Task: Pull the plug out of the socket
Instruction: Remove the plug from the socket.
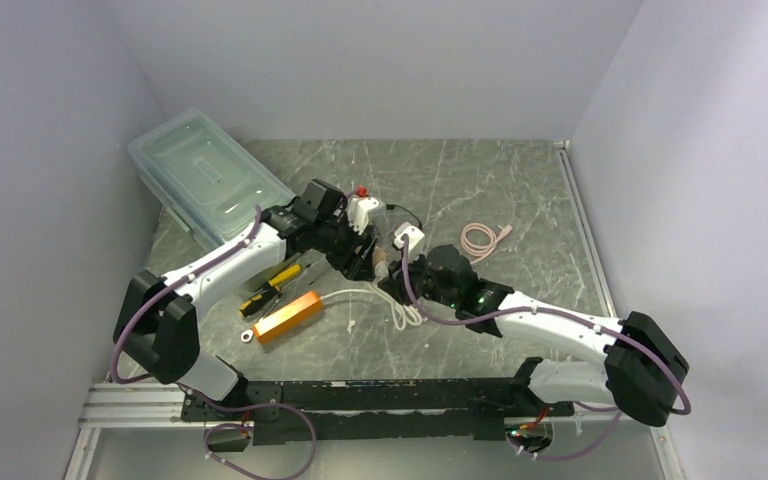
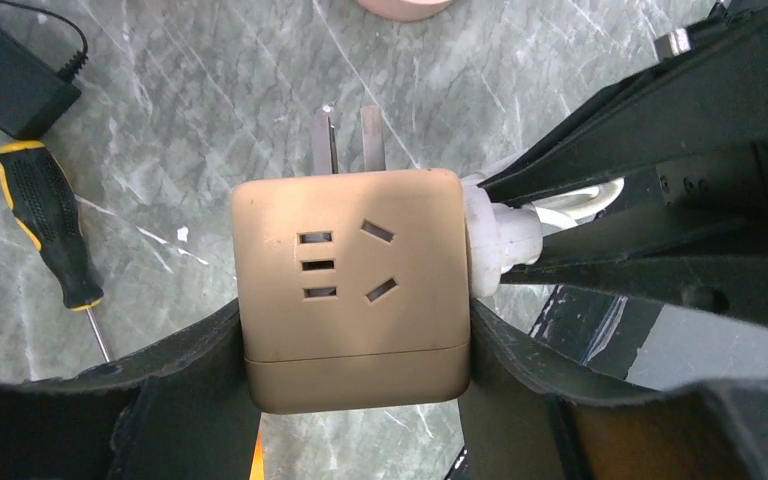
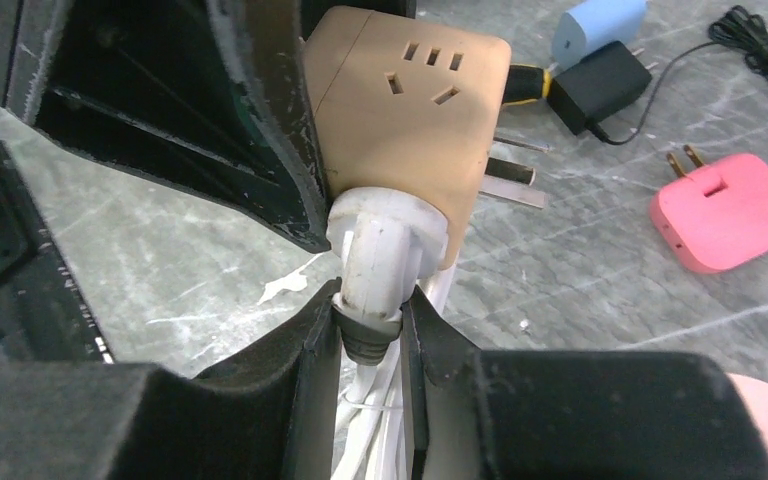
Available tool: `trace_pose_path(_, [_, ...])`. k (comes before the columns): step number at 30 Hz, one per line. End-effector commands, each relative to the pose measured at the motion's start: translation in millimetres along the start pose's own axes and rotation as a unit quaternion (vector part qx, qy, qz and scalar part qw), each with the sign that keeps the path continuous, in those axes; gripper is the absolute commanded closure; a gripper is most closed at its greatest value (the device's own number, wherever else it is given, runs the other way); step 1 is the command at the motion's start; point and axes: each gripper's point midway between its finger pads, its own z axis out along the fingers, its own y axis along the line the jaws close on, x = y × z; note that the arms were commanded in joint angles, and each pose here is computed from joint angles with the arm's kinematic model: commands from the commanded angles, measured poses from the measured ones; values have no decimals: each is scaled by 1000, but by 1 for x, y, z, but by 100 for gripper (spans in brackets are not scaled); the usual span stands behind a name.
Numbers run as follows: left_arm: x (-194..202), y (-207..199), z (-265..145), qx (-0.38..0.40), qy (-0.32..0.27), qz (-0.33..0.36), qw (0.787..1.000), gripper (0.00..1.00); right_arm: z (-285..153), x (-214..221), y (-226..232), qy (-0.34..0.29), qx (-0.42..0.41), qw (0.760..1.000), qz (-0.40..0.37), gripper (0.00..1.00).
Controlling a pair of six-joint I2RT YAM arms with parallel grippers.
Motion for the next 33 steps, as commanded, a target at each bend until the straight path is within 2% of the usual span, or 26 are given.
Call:
trace_pose_path(1, [-36, -25, -23, 45, -81, 83, 992, 100, -13, -35, 15, -55, -103, 992, 44, 100])
trace_pose_path(7, [-36, -41, -33, 76, -93, 111, 987, 100, -24, -39, 14, -66, -159, 983, 69, 100])
trace_pose_path(11, [-36, -42, -33, 78, -93, 110, 986, 100, -19, -36, 12, -57, -159, 983, 70, 100])
trace_pose_path(15, [-36, -16, -29, 7, -82, 85, 993, 100, -15, -37, 0, -65, -90, 992, 56, 100])
trace_pose_path(19, [-32, 9, -22, -48, -63, 47, 996, 100, -11, -38, 1, -73, -4, 997, 9, 100])
trace_pose_path(24, [-31, 15, -18, -52, -54, 35, 997, 100, -6, -35, -5, -64, 55, 996, 5, 100])
trace_pose_path(28, [-32, 1, -21, -16, -63, 55, 996, 100, -8, -35, -7, -65, 34, 997, 20, 100])
trace_pose_path(33, [-30, -30, -27, 66, -65, 89, 992, 100, -25, -40, -16, -87, -53, 992, 69, 100])
